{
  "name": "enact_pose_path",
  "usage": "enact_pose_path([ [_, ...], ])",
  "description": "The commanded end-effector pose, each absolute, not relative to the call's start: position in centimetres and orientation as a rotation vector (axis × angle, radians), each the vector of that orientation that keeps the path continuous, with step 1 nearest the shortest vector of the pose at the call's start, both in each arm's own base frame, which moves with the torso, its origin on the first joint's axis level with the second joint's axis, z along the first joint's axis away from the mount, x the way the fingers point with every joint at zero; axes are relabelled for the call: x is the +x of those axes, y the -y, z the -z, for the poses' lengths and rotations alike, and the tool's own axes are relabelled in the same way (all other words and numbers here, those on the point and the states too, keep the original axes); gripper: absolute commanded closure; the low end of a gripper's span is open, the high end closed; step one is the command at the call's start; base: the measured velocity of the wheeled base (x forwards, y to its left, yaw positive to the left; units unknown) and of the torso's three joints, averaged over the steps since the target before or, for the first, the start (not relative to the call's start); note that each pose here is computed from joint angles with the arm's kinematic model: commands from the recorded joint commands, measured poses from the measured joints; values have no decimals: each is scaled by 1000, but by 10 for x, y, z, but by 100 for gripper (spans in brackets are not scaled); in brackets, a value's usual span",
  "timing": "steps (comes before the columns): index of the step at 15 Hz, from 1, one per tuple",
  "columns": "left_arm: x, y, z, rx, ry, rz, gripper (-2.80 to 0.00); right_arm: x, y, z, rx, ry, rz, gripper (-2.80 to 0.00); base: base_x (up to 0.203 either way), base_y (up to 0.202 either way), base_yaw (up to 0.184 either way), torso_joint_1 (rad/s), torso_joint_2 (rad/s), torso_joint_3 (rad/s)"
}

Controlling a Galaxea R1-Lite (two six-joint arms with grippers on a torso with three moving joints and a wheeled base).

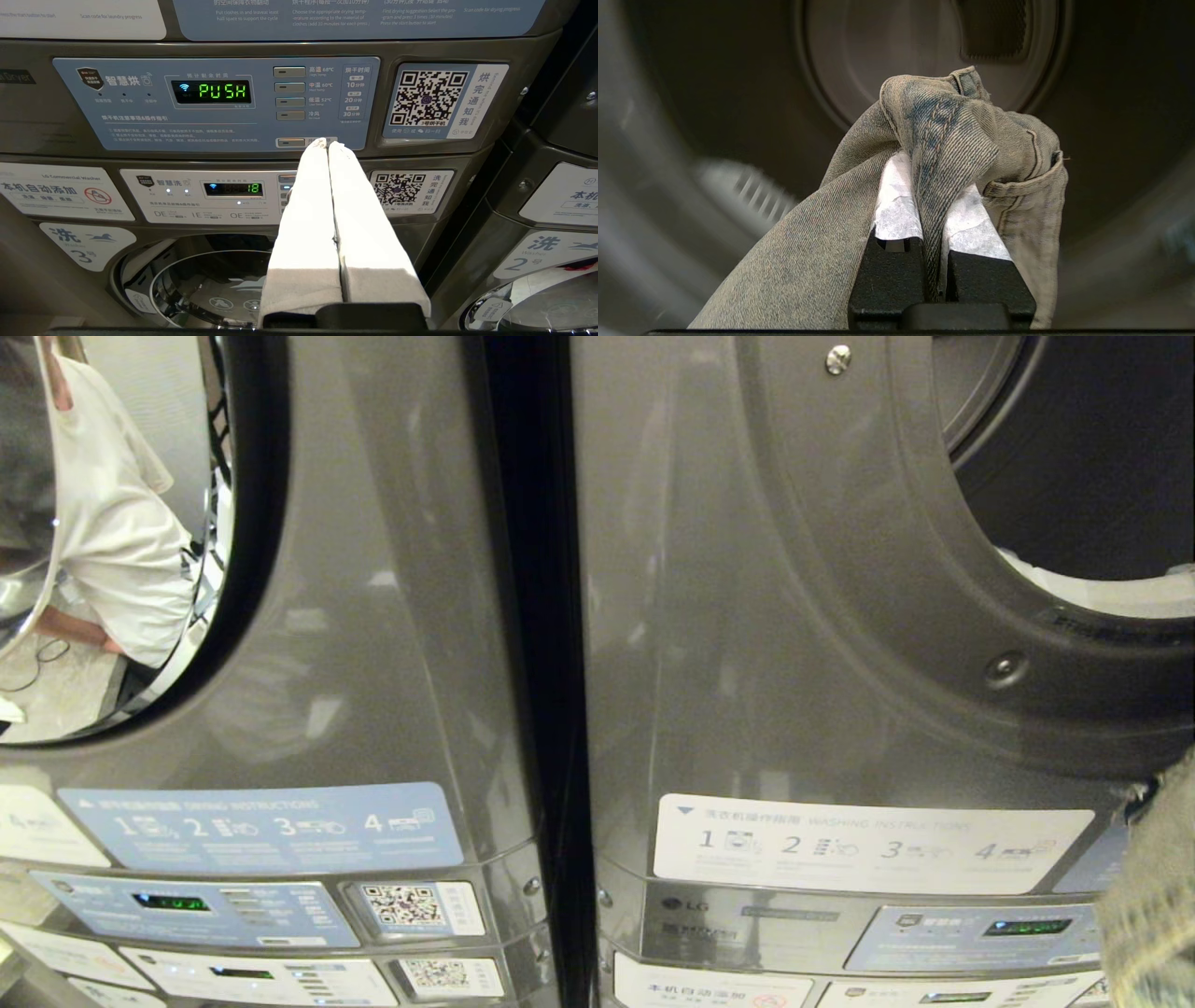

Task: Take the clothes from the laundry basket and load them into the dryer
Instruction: Put the clothes in the dryer

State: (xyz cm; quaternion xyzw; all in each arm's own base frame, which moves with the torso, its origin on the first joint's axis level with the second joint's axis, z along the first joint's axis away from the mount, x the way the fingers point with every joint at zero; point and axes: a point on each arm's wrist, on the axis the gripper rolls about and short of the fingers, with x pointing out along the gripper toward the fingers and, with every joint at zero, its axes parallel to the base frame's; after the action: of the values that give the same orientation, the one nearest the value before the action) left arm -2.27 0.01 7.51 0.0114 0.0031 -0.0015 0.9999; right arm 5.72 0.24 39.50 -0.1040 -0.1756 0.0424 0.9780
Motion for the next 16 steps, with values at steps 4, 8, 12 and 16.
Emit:
enact_pose_path([
  [4, -23, 0, -75, 20, -6, 3, 0, 199, -2, -418, -392, 340, -61, 0, 0, 0, 0, 0, 0, 0],
  [8, -23, 0, -75, 18, -5, 3, 0, 246, -8, -452, -508, 542, -21, 0, 0, 0, 0, 0, 0, 0],
  [12, -23, 0, -75, 8, -3, 3, 0, 275, -8, -475, -514, 653, 34, 0, 0, 0, 0, 0, 0, 0],
  [16, -23, 0, -76, 3, -2, 3, 0, 284, -8, -465, -514, 605, 32, 0, 0, 0, 0, 0, 0, 0],
])
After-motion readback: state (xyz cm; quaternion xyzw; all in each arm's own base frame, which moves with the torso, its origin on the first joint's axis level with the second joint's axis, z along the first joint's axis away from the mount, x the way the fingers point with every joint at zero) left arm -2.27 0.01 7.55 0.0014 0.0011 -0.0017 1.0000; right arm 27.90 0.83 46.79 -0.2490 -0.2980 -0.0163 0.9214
